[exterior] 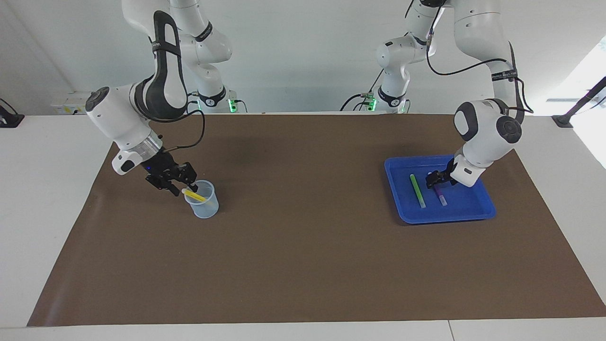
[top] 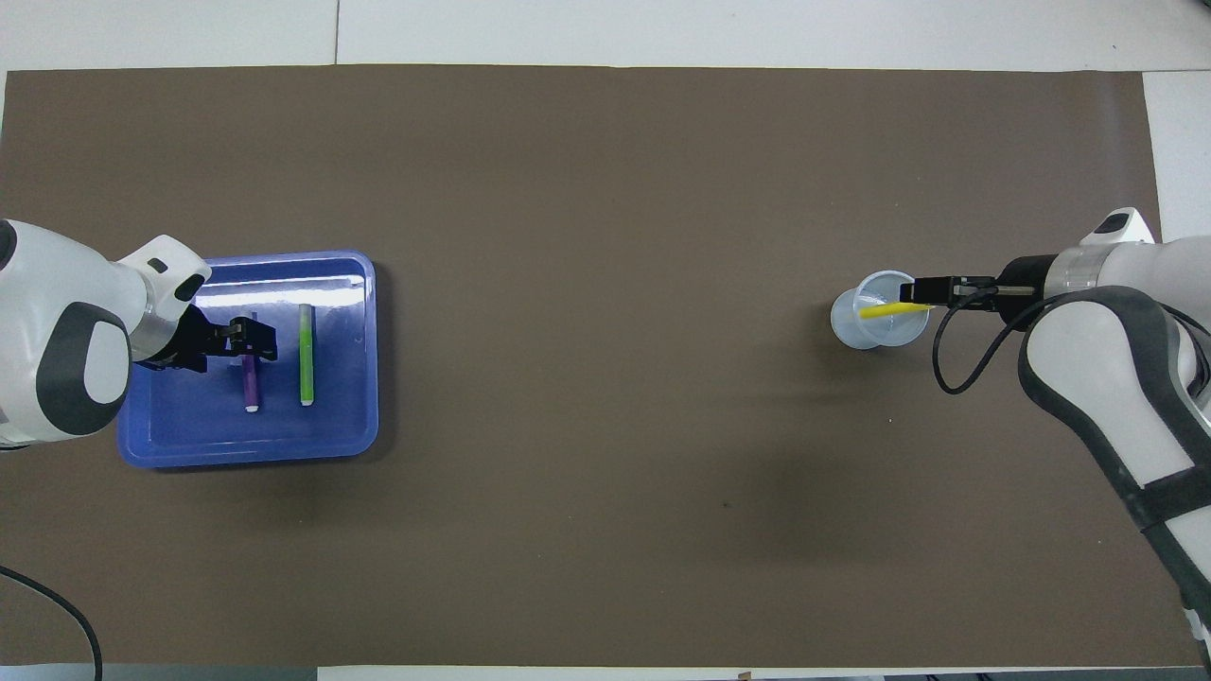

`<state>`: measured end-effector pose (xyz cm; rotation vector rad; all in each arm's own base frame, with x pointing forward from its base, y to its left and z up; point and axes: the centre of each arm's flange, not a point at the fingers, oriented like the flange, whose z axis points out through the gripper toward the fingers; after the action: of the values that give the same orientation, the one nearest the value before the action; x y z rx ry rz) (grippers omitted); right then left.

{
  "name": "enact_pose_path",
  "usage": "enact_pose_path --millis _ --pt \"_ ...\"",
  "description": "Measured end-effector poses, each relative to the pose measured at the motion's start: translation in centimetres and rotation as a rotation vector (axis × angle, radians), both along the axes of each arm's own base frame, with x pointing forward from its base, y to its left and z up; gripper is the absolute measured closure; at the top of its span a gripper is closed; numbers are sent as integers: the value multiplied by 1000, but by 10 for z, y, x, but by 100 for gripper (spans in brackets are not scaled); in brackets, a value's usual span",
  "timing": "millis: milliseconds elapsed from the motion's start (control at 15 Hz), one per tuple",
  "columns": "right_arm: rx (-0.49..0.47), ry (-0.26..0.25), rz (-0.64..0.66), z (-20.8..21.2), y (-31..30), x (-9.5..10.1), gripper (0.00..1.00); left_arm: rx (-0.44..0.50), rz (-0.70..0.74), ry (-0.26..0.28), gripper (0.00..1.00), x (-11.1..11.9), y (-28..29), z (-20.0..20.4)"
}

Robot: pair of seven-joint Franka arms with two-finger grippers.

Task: Right arm passes pens to left for tray arrangement
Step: 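Grasp the yellow pen with the right gripper and lift it out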

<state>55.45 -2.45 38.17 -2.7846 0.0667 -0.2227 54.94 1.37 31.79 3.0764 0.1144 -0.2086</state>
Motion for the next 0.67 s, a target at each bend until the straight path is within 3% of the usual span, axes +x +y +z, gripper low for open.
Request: enact_pose_path --millis 334,668 --pt "5 9 9 -1 4 -1 33 -1 0 14 0 4 1 11" --pt "11 24 9 -2 5 -2 36 -15 -4 39 0 21 -9 70"
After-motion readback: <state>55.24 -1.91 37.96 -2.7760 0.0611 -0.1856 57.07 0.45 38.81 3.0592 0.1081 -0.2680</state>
